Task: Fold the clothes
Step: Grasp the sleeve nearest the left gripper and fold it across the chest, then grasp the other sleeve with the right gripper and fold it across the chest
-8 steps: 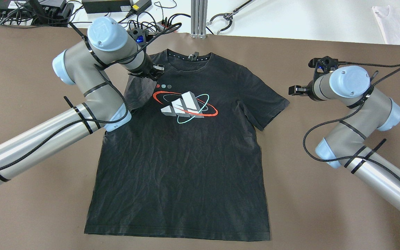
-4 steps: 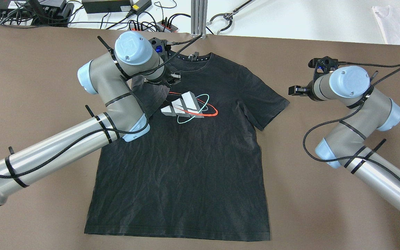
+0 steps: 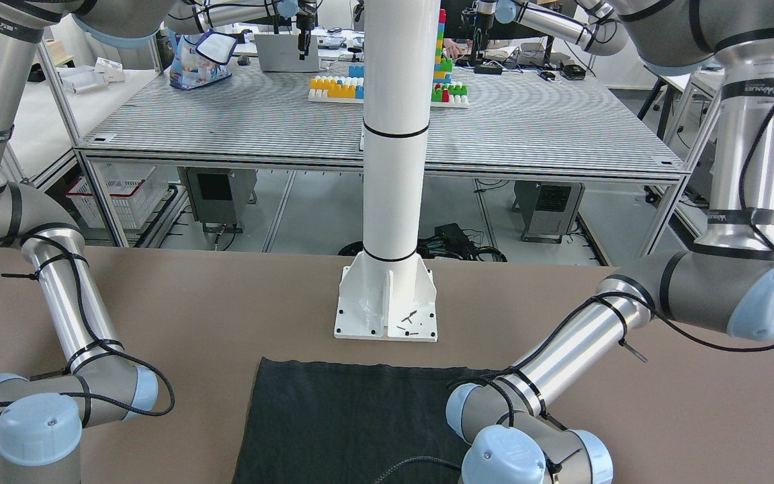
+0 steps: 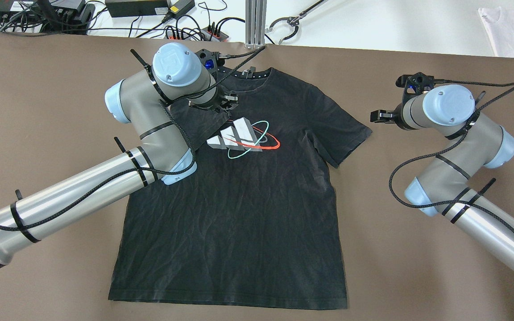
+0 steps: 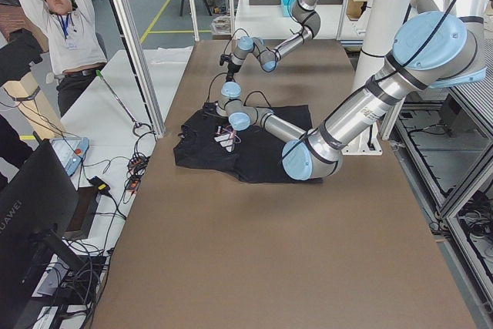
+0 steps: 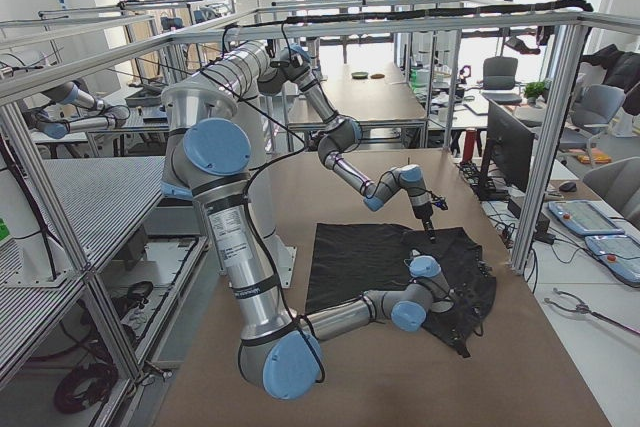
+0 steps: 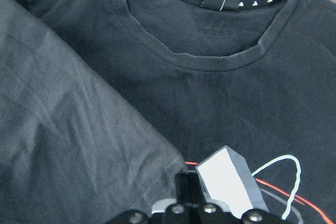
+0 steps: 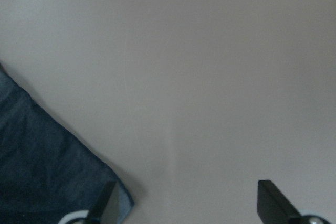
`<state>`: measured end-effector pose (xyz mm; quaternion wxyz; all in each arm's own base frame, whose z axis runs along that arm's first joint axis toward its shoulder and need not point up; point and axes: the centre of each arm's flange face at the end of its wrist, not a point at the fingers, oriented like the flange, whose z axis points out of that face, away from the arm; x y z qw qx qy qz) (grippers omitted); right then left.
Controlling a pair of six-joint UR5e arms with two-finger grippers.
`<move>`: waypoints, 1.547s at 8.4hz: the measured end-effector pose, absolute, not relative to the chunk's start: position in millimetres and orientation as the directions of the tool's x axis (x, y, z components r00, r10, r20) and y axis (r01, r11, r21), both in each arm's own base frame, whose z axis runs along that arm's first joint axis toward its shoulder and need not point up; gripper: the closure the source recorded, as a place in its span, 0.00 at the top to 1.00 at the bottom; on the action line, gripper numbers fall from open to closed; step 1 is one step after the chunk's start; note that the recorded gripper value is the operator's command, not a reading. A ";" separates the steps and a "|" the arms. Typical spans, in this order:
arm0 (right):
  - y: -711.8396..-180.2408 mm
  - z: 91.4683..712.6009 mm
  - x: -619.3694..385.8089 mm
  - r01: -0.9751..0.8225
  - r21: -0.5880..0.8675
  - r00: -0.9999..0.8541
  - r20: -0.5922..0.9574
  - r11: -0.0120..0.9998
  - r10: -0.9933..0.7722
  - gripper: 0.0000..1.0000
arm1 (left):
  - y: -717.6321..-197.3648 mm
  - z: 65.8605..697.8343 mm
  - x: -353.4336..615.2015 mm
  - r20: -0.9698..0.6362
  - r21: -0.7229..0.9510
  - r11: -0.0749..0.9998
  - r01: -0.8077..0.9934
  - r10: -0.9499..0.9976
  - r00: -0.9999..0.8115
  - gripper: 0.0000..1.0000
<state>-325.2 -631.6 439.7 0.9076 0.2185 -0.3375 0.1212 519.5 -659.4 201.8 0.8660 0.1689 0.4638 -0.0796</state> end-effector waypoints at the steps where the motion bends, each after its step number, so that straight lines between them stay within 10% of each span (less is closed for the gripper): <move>1: -632.3 437.9 -325.9 -0.369 0.315 0.741 0.668 0.875 0.072 0.93 | -658.7 199.9 519.2 -0.833 0.220 0.930 0.296 0.021 0.553 1.00; 5: -630.1 423.7 -346.5 -0.439 0.263 0.668 0.735 0.859 0.116 0.85 | -657.8 201.2 519.3 -0.832 0.223 0.930 0.293 0.026 0.553 1.00; 8: -627.3 452.7 -370.6 -0.466 0.240 0.628 0.768 0.852 0.127 0.52 | -657.9 203.5 519.4 -0.831 0.223 0.930 0.291 0.025 0.556 1.00; 10: -627.3 465.5 -375.8 -0.467 0.243 0.624 0.772 0.850 0.122 0.00 | -657.6 204.6 519.7 -0.830 0.223 0.930 0.291 0.025 0.557 1.00; 13: -629.0 457.9 -378.3 -0.480 0.235 0.607 0.785 0.845 0.127 0.00 | -657.9 204.9 519.3 -0.830 0.223 0.930 0.292 0.024 0.557 1.00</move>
